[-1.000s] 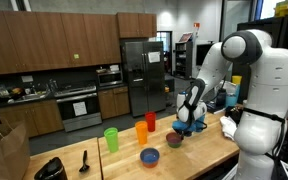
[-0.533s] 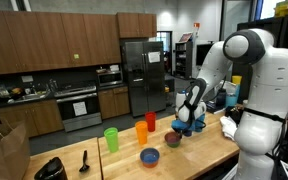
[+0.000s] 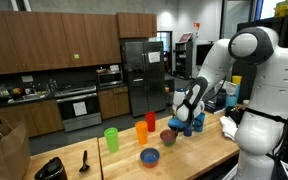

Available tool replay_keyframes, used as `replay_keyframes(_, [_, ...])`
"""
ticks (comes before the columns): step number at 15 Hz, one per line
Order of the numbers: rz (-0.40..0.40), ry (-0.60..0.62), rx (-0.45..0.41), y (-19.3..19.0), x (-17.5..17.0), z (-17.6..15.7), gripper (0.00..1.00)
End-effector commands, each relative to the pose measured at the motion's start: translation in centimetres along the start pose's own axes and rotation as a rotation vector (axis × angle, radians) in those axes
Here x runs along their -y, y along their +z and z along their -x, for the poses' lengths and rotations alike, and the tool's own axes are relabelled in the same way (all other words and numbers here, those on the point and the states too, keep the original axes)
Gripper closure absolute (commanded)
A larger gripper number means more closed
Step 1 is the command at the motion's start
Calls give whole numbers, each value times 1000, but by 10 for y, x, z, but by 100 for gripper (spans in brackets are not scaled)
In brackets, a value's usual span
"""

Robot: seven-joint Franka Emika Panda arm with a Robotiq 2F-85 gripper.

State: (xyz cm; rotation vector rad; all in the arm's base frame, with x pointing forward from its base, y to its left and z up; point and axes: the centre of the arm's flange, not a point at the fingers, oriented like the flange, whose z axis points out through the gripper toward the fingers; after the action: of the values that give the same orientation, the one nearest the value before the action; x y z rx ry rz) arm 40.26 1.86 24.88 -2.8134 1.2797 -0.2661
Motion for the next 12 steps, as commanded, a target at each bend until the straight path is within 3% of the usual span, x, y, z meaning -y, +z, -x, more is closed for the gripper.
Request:
replay_keyframes(1, [-33,-14,-1,-17,-17,20,99])
replay_keyframes(7, [-51,-13,19,-21,-14,25,99])
replay_keyframes(12, [-132,-6,3,-54,-17,29,99])
